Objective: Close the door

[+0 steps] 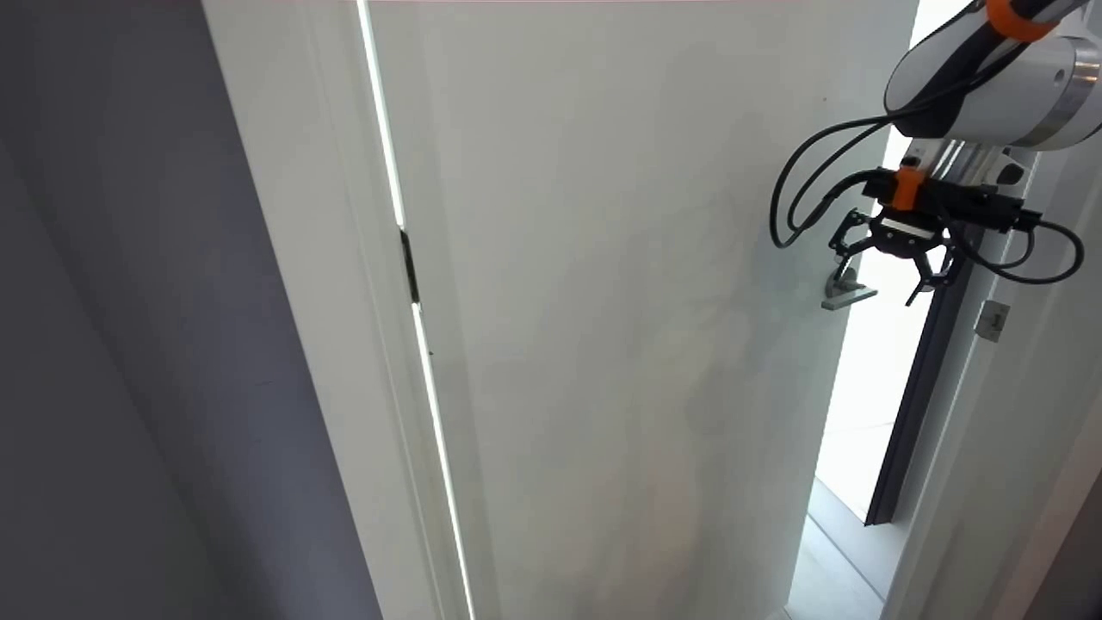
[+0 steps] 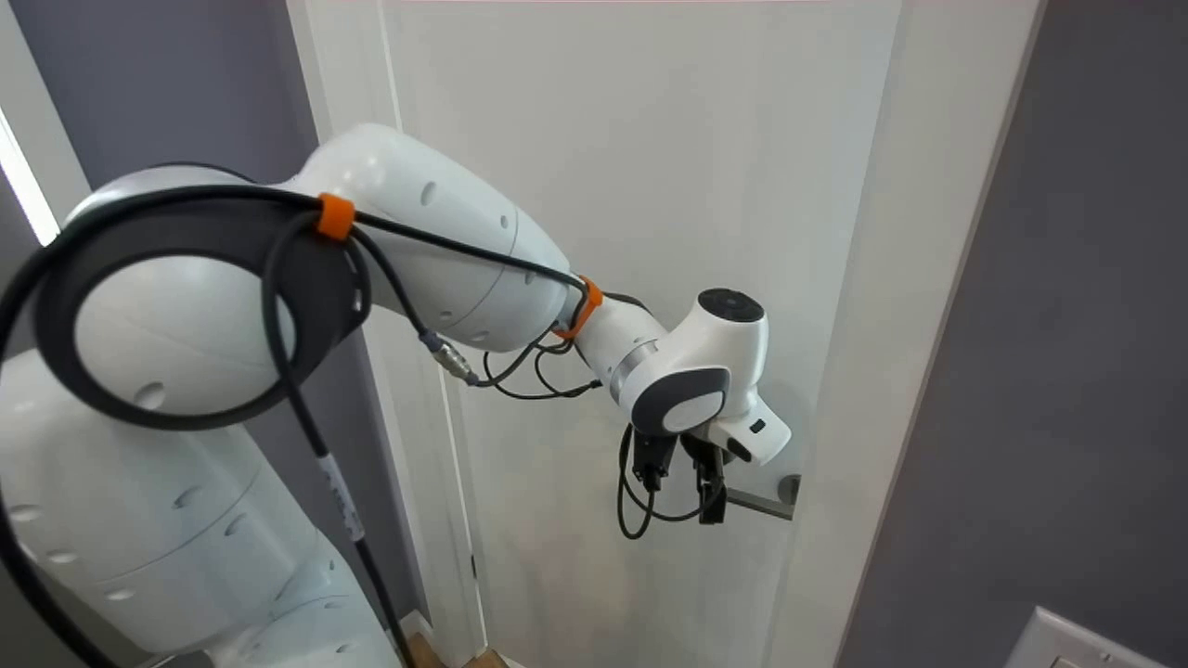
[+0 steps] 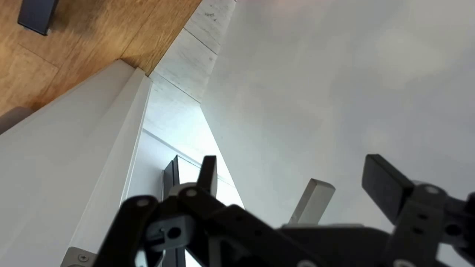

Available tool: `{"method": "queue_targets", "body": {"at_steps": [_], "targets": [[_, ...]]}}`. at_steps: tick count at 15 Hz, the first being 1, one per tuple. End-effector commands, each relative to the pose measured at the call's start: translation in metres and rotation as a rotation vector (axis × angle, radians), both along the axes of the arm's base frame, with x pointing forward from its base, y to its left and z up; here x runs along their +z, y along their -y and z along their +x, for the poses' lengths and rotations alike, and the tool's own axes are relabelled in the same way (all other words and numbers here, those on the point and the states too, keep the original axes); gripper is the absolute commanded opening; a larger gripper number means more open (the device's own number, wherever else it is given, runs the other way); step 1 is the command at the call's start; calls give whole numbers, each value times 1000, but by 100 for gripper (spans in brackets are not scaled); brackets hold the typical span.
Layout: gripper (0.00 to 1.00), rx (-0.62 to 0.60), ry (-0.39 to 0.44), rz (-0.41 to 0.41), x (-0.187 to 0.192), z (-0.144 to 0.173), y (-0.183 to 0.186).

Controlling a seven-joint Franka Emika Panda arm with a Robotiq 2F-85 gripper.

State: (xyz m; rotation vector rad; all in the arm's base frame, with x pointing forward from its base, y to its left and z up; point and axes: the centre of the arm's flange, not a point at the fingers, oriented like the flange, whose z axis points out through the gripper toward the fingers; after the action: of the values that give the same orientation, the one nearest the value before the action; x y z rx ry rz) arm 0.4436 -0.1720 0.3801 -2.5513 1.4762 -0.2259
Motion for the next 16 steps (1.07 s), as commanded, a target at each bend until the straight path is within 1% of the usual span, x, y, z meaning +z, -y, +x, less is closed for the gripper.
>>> {"method": "queue_targets", "body": {"at_steps": [1, 6, 13, 16], "targets": [[100, -61, 37, -1, -12, 23, 14], [100, -104, 89, 29, -28, 39, 27], [100, -153, 109, 44, -51, 47, 44], [100, -160, 114, 67, -60, 51, 47]]}}
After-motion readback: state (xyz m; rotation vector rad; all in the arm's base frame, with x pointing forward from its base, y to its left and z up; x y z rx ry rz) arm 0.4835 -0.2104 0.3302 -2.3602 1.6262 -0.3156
